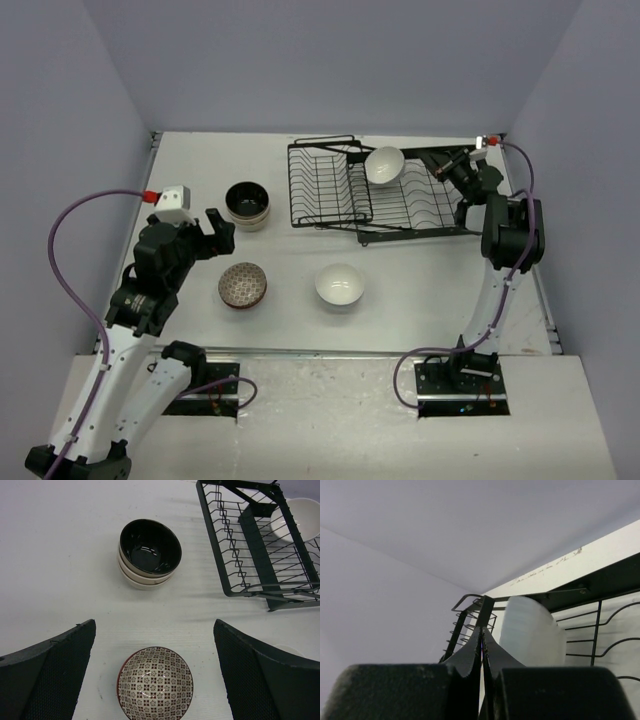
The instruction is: Unload the bowls from the dish rack
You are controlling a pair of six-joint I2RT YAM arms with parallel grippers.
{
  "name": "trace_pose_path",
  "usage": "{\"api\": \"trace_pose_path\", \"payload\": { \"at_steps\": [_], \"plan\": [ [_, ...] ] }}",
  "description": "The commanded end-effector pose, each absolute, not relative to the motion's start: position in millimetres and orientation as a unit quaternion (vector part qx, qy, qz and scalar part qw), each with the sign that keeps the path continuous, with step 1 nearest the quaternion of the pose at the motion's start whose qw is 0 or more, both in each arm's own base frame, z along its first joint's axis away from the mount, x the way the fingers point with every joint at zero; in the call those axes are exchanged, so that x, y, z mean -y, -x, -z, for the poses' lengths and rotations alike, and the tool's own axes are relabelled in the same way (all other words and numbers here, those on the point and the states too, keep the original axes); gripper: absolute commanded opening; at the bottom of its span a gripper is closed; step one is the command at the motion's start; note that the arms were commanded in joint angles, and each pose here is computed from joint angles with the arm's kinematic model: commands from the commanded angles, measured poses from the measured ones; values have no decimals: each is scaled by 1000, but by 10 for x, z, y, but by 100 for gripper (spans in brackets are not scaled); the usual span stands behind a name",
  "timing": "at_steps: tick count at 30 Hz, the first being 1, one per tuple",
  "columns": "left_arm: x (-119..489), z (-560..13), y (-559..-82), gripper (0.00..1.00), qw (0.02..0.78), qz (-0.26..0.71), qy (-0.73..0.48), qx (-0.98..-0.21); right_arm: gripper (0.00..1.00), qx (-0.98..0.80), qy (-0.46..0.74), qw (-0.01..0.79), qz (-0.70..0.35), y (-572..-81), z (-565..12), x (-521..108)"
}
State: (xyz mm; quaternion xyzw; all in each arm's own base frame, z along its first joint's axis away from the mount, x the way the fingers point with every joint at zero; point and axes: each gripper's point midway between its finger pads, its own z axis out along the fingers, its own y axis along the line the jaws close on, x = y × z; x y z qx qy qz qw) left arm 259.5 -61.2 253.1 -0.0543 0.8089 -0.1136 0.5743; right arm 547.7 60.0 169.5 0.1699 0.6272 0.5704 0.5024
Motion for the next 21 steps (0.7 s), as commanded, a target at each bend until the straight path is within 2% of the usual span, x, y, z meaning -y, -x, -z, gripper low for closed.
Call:
{"api": "trace_pose_path", "payload": {
  "at_steps": [1, 6, 11, 12, 13, 15, 16, 18, 19, 21],
  "plan": [
    [644, -2583, -2642, 100, 588, 116, 42, -799, 0, -533, -70, 608, -584, -5302, -2423, -600],
    [645, -2580, -2645, 100, 587, 116, 42, -800, 0, -551, -73, 600, -575, -5318, -2407, -611],
    [647, -2575, -2654, 100, 587, 115, 42, -800, 0, -627, -85, 579, -515, -5312, -2268, -638],
    [653, -2567, -2653, 100, 585, 116, 41, -801, 6, -641, -102, 582, -491, -5339, -2242, -603],
    [650, -2567, -2658, 100, 585, 116, 42, -801, 22, -661, -76, 597, -448, -5334, -2197, -644],
    [656, -2566, -2662, 100, 585, 117, 41, -802, 35, -713, -96, 574, -391, -5291, -2125, -668],
    [657, -2555, -2663, 100, 583, 116, 41, -803, 45, -725, -83, 593, -341, -5374, -2185, -686],
    [661, -2547, -2667, 100, 582, 117, 40, -804, 54, -769, -103, 560, -289, -5348, -2022, -689],
    [663, -2547, -2666, 100, 582, 117, 40, -804, 56, -773, -105, 574, -249, -5443, -2113, -620],
    [665, -2548, -2662, 100, 582, 118, 40, -804, 60, -813, -109, 530, -215, -5408, -1877, -728]
  ]
}}
